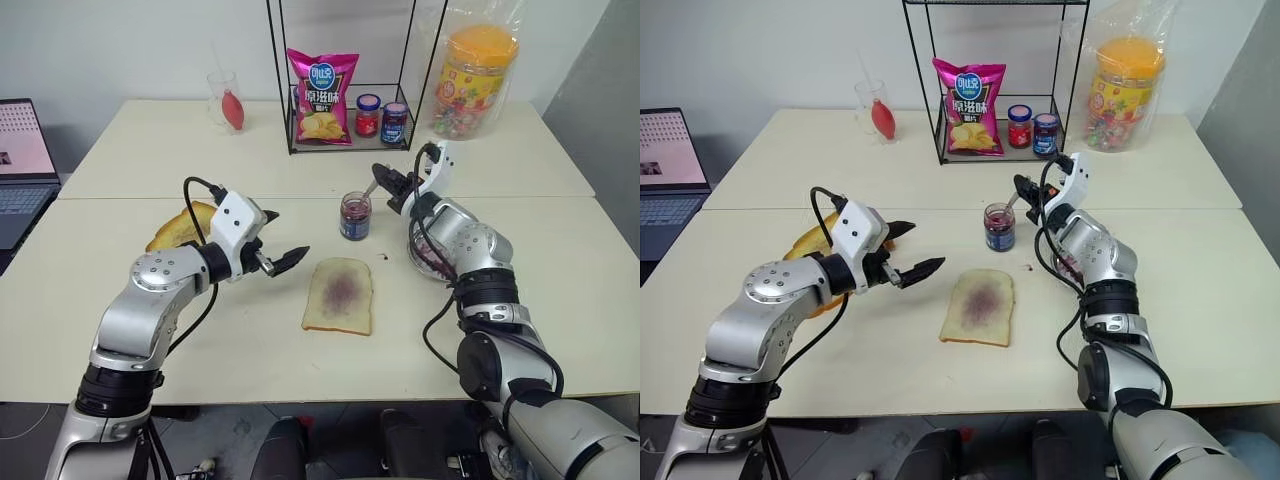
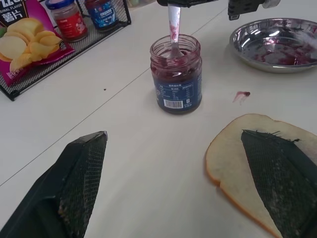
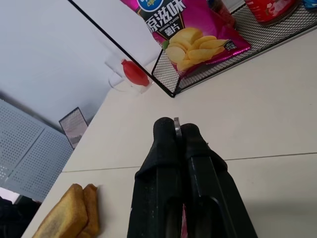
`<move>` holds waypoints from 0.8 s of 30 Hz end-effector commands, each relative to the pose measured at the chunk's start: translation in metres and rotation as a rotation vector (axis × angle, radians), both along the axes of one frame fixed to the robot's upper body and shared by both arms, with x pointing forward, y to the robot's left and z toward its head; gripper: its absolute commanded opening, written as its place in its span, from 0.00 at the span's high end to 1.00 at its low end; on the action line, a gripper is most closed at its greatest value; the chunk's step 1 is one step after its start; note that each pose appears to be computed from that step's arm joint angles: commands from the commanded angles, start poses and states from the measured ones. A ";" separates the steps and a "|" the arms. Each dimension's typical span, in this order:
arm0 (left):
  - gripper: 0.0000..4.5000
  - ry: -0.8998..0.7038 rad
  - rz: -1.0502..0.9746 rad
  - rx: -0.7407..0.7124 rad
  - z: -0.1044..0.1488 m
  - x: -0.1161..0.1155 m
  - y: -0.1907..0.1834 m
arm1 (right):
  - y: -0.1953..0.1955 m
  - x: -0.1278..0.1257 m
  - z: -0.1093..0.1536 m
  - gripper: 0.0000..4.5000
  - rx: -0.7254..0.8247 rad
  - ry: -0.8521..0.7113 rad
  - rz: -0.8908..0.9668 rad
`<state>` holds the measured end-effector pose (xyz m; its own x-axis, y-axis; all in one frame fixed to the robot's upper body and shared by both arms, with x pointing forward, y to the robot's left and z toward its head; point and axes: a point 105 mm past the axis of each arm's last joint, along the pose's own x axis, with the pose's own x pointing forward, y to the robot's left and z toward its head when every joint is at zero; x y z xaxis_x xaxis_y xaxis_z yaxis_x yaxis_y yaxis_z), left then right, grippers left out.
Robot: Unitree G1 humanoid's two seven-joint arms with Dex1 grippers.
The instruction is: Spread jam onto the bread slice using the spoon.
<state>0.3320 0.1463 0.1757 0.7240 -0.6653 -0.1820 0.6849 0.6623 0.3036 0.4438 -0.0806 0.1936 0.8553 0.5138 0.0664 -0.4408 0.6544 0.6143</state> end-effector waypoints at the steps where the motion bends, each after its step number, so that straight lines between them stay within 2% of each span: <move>1: 0.00 -0.057 -0.019 0.005 0.012 0.000 -0.006 | 0.000 -0.001 0.032 0.99 0.055 -0.076 0.003; 24: 0.00 -0.065 -0.024 0.006 0.008 0.004 -0.006 | -0.008 -0.002 0.041 0.99 0.192 -0.028 -0.009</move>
<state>0.3359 0.1439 0.1724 0.7222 -0.6691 -0.1751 0.6851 0.6576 0.3134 0.4438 -0.0898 0.2018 0.8718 0.4813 0.0915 -0.3837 0.5545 0.7384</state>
